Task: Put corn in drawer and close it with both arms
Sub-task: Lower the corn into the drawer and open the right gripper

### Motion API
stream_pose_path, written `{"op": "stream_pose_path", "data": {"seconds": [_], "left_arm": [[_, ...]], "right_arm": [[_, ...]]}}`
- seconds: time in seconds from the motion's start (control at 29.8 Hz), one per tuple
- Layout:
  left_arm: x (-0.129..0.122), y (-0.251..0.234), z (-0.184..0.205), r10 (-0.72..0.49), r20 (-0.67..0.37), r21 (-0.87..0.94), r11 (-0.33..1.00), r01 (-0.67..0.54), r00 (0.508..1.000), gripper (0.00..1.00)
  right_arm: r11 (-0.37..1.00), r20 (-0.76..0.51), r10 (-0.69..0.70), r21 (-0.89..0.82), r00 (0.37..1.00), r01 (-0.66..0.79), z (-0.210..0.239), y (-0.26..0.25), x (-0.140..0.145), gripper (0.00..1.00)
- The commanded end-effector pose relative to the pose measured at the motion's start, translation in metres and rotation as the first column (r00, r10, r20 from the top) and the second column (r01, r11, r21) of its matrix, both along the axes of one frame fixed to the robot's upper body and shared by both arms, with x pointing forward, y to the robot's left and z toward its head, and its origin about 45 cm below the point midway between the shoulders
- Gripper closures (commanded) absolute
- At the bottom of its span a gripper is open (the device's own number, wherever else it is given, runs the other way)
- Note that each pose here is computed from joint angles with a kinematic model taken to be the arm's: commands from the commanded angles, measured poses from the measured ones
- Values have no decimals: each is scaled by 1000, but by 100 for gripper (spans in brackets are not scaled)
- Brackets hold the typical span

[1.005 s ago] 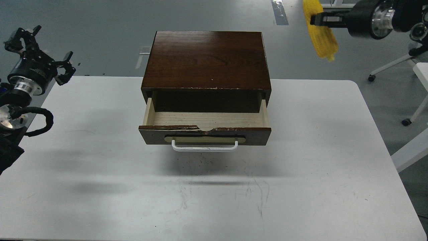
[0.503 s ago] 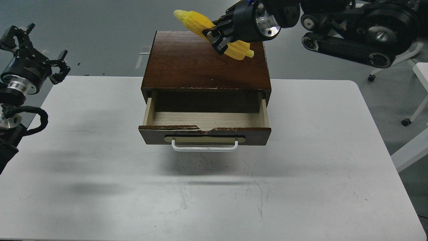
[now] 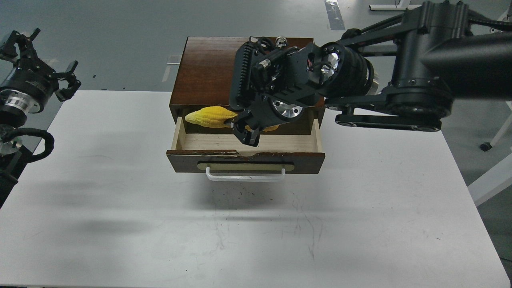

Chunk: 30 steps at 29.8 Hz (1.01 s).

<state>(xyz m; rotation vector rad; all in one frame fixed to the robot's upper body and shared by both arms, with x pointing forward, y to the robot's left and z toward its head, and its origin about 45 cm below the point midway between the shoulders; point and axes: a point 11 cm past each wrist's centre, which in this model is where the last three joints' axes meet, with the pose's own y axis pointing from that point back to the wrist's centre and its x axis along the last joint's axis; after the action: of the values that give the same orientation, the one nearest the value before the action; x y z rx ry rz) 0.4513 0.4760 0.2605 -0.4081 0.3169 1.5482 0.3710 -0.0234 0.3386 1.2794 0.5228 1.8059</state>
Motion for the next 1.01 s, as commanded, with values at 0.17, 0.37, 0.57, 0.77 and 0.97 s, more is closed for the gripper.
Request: {"op": "stream_pose_path", "data": {"seconds": [0.17,0.37,0.57,0.77,0.97], "left_arm": [[-2,1,-3,4,-5,0,1000,-4,1000,2],[-2,2,-3,5,-5,1,1000,-5,1000,2],[-2,2,-3,5,-5,1,1000,-5,1000,2],[-2,4,-1,10,0,0,1000,-10,1000,2],[-1,24,33,37,53,29,999,-38,998,5]], "right_arm": [[1000,-17,4,-12,1000,-4,-5,-1,-2,45],[1000,-40,-6,-23,999,5,-15,-6,-3,42],[1000,-52,-3,-23,999,2,-16,-6,-4,39],[1000,-51,-8,-4,999,8,-11,-4,-2,39],[937,-192,-131,295,973,185,49,13,15,3]]}}
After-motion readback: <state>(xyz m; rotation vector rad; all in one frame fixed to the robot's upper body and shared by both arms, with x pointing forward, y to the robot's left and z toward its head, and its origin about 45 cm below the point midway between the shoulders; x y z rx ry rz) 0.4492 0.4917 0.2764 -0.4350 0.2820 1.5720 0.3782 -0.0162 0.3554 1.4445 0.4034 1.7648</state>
